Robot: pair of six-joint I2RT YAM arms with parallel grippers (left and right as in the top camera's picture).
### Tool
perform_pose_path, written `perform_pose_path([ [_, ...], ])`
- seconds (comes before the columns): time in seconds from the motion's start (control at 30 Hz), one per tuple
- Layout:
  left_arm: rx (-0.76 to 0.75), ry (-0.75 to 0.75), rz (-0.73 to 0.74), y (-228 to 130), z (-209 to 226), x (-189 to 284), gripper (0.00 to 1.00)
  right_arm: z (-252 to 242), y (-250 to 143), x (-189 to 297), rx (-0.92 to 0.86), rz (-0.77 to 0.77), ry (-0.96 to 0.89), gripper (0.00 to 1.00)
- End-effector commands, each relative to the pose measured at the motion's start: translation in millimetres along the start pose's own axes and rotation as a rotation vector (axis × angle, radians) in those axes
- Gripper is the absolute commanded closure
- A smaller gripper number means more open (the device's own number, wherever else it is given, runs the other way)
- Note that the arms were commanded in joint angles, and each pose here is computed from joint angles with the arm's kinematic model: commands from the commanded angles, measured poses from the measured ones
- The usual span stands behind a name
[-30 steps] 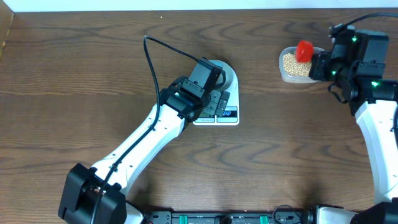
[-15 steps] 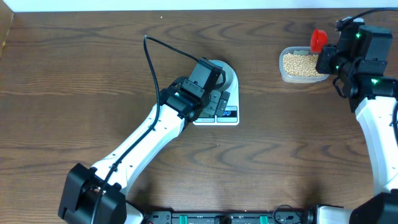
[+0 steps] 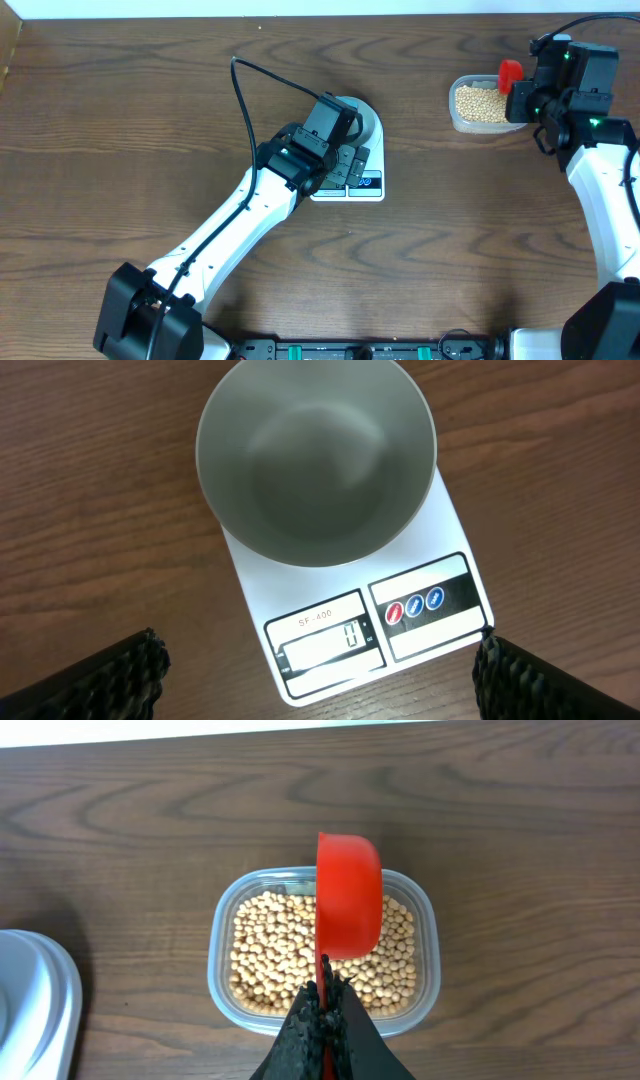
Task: Scoop item into bowl and weigh 50g on scale
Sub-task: 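Move right gripper with red scoop over the bean tub, then tilt and dip red scoop into the beans with right gripper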
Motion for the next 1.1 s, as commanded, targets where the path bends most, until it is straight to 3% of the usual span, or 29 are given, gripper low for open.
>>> perform_pose_path([
  [0.0,-0.002,0.015,-0.005,1,3,3,0.0,-8,4,0,0.01,-0.011,-0.02,0.99],
  [0.53,-0.014,0.011,0.069,-11,3,5,0.0,-14,2,-4,-0.003,0.008,-0.012,0.99],
  [0.67,-0.108,-0.075,0.046,-11,-3,19,0.0,-14,2,-4,-0.003,0.006,-0.012,0.99],
  [1.07,-0.124,-0.115,0.019,-25,1,53,0.0,-13,2,-4,-0.005,0.008,0.008,0.99],
])
Point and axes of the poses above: each gripper's point midway between its finger pads, its own x axis back along the fingers, its own z axis along the line the jaws close on, y = z × x, the point moved 9 cm from there along x, back along the fingers, and after that the axes turned 9 degrees about -x, right-handed, at the moved point
